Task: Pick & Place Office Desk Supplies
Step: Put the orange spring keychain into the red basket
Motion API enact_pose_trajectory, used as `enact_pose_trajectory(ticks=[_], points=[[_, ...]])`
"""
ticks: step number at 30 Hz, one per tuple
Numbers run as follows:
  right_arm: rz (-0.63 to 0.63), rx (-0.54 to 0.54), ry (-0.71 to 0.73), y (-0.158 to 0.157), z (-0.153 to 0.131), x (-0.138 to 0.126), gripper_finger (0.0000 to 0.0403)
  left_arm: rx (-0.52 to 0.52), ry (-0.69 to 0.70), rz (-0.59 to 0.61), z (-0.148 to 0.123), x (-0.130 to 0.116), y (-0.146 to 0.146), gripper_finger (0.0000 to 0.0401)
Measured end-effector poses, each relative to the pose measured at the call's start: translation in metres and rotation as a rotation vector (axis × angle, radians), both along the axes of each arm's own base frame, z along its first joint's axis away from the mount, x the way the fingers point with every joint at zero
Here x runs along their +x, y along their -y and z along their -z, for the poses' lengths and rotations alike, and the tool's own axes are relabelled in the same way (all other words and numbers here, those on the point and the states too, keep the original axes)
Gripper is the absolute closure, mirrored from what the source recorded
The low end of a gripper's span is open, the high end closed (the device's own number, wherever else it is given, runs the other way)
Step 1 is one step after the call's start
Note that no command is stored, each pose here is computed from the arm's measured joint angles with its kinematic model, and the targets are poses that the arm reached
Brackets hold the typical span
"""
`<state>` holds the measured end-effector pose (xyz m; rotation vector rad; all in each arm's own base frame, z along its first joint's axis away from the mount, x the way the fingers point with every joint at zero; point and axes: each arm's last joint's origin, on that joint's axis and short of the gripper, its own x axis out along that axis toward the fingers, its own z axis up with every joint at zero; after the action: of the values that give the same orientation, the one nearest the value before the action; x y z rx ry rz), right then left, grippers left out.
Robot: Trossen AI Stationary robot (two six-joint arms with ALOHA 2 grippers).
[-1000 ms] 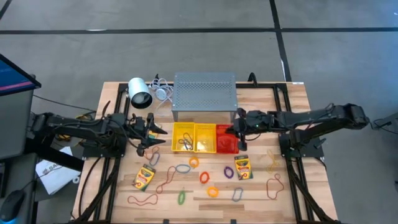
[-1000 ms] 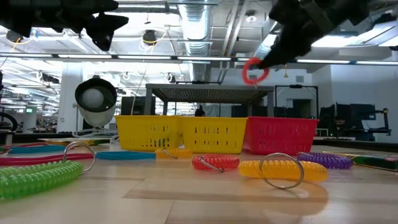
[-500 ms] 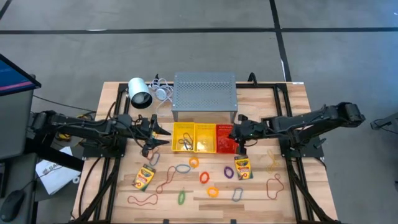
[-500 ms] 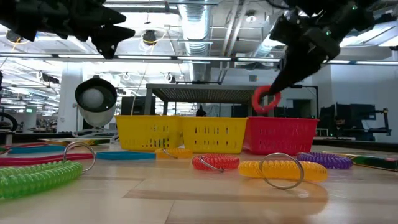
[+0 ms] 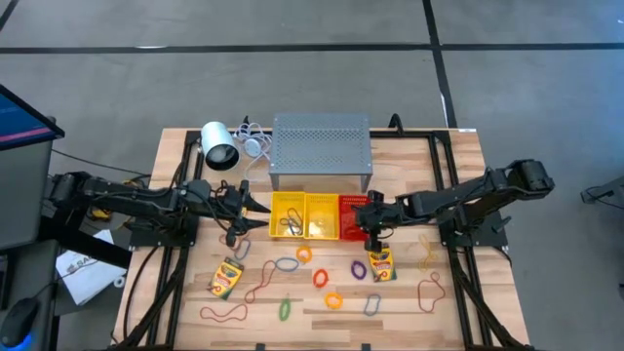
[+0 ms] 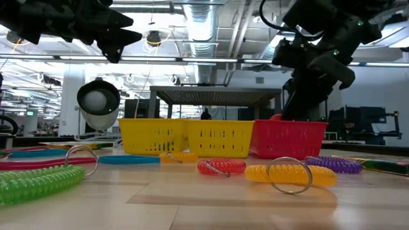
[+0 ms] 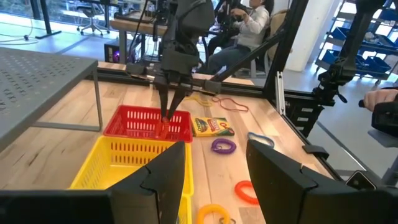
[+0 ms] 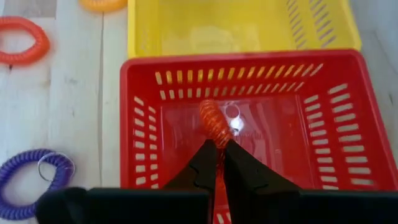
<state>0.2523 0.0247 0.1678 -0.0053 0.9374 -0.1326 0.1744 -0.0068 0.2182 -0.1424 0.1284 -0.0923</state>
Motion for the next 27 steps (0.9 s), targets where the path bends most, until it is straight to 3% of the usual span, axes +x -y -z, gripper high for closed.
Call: enact_pose_trajectory(ticks=[16, 27], points=[[-0.021, -0.002, -0.036, -0.005, 0.01, 0.003, 0.0389, 0.0, -0.001, 0.0, 0.0, 0.0, 0.0, 0.0234], [-0.021, -0.002, -0.035, -0.005, 0.01, 0.003, 0.0344, 0.0, -0.001, 0.0, 0.0, 0.0, 0.0, 0.0234]])
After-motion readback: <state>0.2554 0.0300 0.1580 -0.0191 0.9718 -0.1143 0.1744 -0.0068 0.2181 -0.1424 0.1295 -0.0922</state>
